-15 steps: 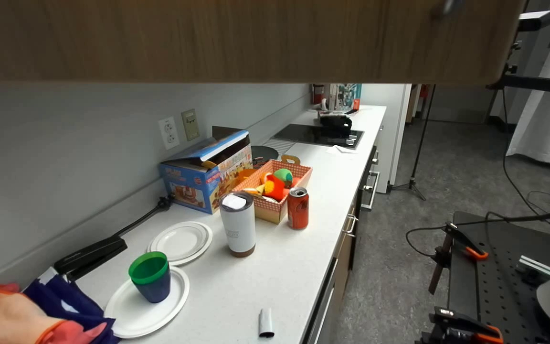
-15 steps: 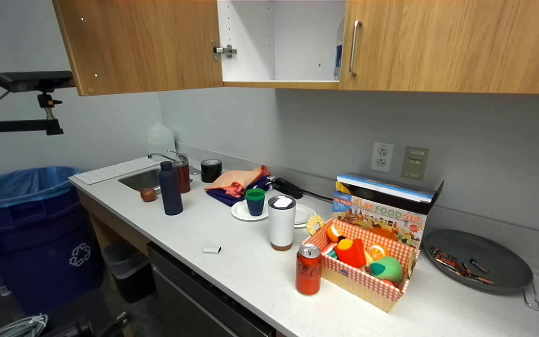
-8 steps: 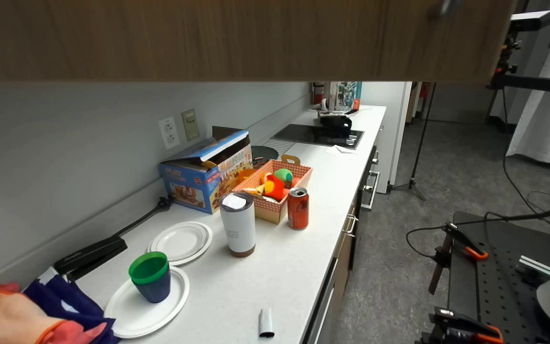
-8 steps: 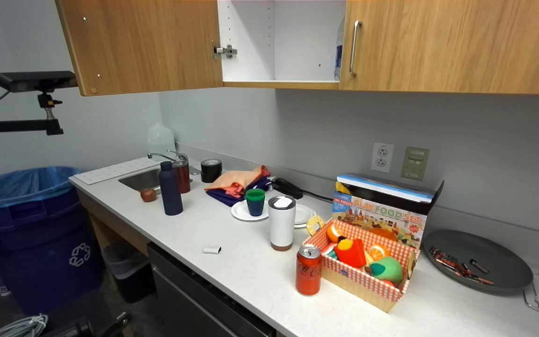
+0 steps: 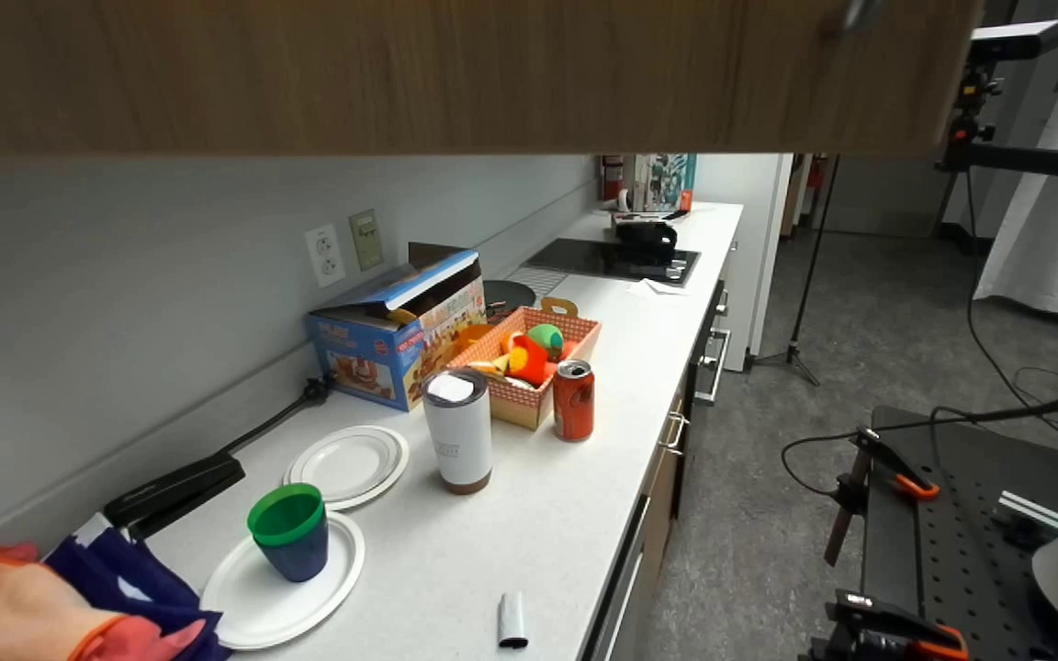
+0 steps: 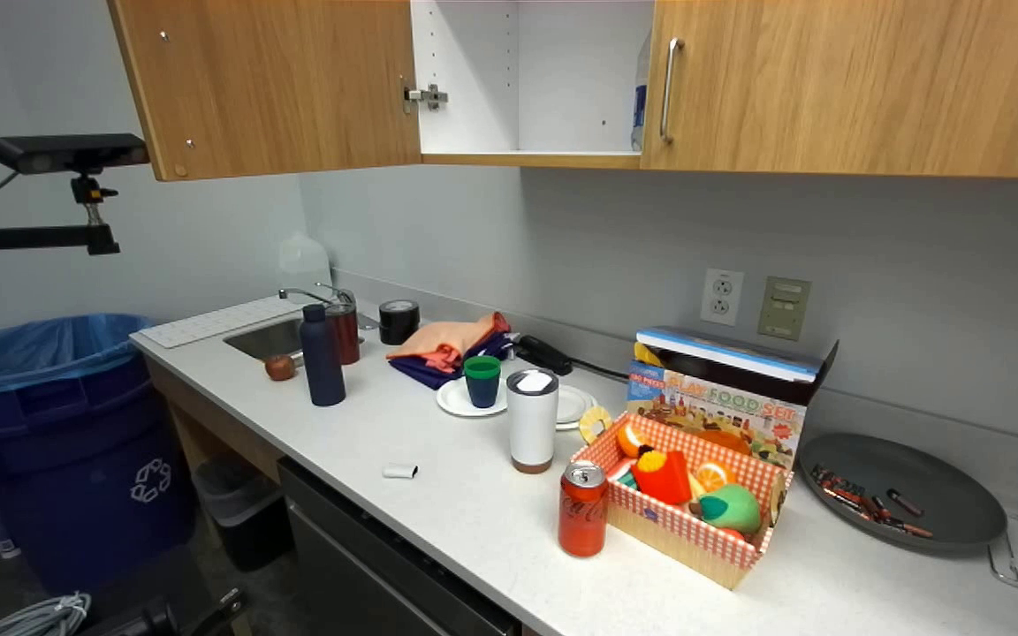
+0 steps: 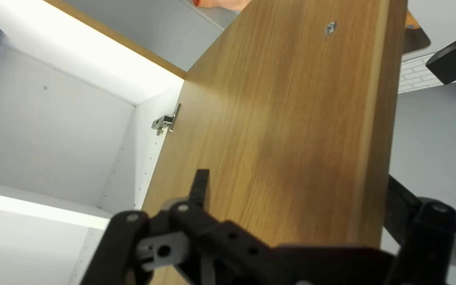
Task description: Open the first overhead cabinet door from the left
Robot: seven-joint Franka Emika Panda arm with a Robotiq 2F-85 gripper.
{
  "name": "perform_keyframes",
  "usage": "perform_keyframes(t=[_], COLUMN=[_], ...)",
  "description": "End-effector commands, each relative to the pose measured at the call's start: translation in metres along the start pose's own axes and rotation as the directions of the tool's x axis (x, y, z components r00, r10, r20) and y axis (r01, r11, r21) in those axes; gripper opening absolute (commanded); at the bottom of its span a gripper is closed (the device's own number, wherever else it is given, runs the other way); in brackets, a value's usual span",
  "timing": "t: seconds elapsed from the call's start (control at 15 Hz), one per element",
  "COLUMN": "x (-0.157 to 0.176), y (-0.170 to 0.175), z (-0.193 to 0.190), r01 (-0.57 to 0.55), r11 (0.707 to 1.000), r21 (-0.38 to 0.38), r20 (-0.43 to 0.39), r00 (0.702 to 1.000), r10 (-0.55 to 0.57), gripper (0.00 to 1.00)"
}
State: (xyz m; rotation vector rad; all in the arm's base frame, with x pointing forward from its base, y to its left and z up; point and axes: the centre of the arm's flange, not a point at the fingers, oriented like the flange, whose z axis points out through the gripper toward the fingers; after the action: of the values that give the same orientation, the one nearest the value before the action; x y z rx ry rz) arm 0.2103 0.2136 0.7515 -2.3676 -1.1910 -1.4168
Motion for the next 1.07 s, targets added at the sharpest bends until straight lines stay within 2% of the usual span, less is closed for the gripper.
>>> perform_keyframes(t=[0.0,0.47,1.0], x=[0.003,0.001,0.001], y=[-0.022,-0.055,-0.062], z=[-0.022,-0.048,-0.057], r01=[-0.043,-0.054,-0.058], r11=[0.998,0.997,0.994], r21=[-0.045,-0.059,-0.090], r20=[0.015,0.016,-0.005], r00=[0.999,0.998,0.998], r10=[0.044,0.055,0.058], gripper=[1.00,1.00,1.00])
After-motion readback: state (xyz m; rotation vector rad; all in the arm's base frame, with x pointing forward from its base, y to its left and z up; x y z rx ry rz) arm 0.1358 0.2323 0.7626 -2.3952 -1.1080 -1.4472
